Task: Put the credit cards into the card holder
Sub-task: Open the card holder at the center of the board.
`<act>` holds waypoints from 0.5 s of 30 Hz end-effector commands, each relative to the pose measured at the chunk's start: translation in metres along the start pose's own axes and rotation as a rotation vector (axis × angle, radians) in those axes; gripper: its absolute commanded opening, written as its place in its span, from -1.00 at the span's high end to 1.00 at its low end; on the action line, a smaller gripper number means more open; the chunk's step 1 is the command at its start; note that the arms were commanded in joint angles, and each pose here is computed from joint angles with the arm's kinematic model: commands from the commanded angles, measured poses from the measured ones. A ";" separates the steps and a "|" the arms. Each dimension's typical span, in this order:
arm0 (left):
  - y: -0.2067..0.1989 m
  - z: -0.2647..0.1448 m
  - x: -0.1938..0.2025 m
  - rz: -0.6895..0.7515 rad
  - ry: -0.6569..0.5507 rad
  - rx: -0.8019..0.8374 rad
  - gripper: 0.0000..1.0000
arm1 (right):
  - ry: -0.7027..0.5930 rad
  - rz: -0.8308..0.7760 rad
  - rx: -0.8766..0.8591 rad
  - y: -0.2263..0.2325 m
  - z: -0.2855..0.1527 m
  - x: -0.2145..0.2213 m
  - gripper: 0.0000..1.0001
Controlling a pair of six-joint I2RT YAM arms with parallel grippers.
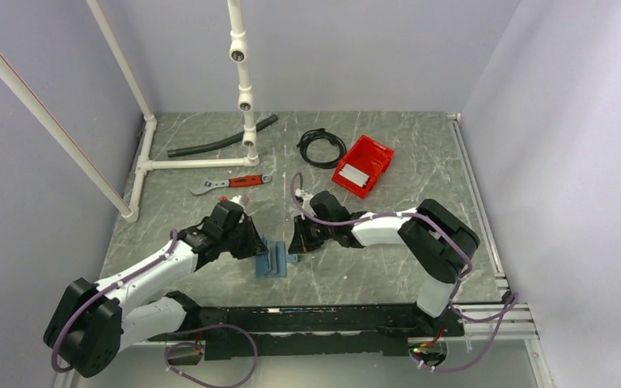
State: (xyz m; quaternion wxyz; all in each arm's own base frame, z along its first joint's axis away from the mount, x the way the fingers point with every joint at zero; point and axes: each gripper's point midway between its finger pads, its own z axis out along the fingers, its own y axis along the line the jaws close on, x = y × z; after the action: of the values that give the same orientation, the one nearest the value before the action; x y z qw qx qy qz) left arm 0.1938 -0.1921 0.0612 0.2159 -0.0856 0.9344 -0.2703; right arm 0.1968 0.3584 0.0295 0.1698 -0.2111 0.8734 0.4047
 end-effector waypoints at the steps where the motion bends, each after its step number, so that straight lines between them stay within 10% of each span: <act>1: 0.039 0.000 0.007 -0.037 0.000 -0.156 0.69 | -0.054 -0.027 0.051 -0.010 -0.007 -0.019 1.00; 10: 0.046 -0.004 0.007 -0.068 -0.027 -0.171 1.00 | -0.059 -0.107 0.131 -0.019 -0.025 -0.030 0.98; 15: 0.031 -0.009 -0.001 -0.057 -0.073 -0.083 1.00 | -0.076 -0.156 0.074 0.005 -0.031 -0.038 0.44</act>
State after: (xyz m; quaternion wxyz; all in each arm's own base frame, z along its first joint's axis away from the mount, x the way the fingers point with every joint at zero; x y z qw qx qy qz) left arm 0.1918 -0.1674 0.0543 0.2348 -0.1252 0.9340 -0.2386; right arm 0.2158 0.3317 0.0319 0.1985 -0.2255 0.8885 0.3468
